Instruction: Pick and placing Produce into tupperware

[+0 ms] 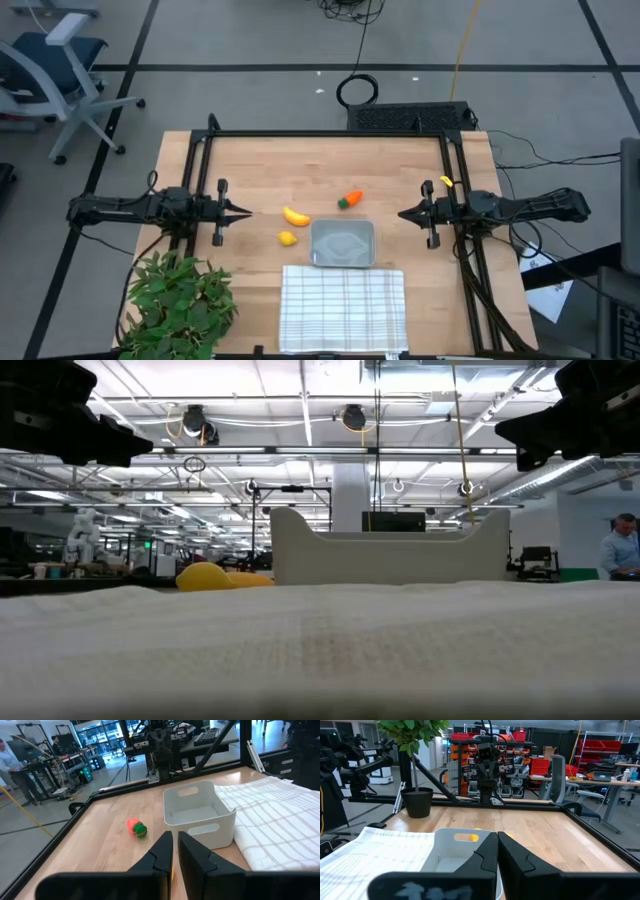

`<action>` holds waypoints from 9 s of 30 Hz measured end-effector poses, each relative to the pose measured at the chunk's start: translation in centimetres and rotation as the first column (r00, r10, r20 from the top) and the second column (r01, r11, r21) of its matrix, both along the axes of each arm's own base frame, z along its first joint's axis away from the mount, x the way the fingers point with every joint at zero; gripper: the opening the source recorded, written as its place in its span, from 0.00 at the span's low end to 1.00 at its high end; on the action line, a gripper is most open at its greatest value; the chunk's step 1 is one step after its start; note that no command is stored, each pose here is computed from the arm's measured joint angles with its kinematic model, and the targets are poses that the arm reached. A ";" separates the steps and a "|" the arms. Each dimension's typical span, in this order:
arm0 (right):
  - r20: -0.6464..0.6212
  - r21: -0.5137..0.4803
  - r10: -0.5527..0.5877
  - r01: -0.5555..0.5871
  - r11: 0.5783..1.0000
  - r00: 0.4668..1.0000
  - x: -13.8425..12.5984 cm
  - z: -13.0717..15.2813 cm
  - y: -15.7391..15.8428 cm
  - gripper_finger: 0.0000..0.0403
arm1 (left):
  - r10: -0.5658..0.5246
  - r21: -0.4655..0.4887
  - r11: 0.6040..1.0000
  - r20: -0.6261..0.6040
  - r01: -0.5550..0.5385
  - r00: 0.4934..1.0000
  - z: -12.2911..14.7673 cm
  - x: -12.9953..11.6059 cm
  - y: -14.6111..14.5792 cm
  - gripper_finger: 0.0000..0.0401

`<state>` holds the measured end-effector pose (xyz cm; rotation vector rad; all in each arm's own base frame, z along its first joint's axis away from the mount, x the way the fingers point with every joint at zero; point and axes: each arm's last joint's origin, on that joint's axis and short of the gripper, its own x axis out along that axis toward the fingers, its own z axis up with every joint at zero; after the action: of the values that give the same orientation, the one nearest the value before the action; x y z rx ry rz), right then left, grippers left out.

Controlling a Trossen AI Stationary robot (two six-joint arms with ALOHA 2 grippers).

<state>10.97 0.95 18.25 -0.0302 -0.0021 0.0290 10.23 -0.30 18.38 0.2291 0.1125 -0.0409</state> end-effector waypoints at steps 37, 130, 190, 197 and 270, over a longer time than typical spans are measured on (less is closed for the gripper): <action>0.000 0.000 0.000 0.000 1.000 1.000 0.0 0.0 0.0 0.00 | 0.000 0.000 1.000 -0.001 0.000 1.000 0.0 0.0 0.0 0.08; -0.022 -0.018 0.000 -0.001 1.000 1.000 0.0 -0.2 0.0 0.00 | 0.274 -0.156 0.936 -0.240 -0.316 0.931 6.8 10.5 1.8 0.01; -0.019 -0.089 -0.001 -0.001 0.996 1.000 0.0 -0.2 0.0 0.00 | 0.032 -0.119 0.966 -0.827 -0.230 0.561 9.1 20.4 7.4 0.01; -0.021 -0.089 -0.001 -0.001 0.996 1.000 0.0 -0.2 0.0 0.00 | 0.009 -0.097 0.975 -0.882 -0.202 0.471 6.9 21.1 7.5 0.00; -0.022 -0.062 -0.001 0.000 0.998 1.000 0.0 -0.2 0.0 0.00 | 0.032 -0.045 0.988 -0.873 -0.146 0.487 4.6 22.3 5.4 0.71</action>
<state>10.98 0.94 18.03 -0.0923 0.0206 0.0290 32.58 5.06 23.00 0.0614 1.1719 -0.0574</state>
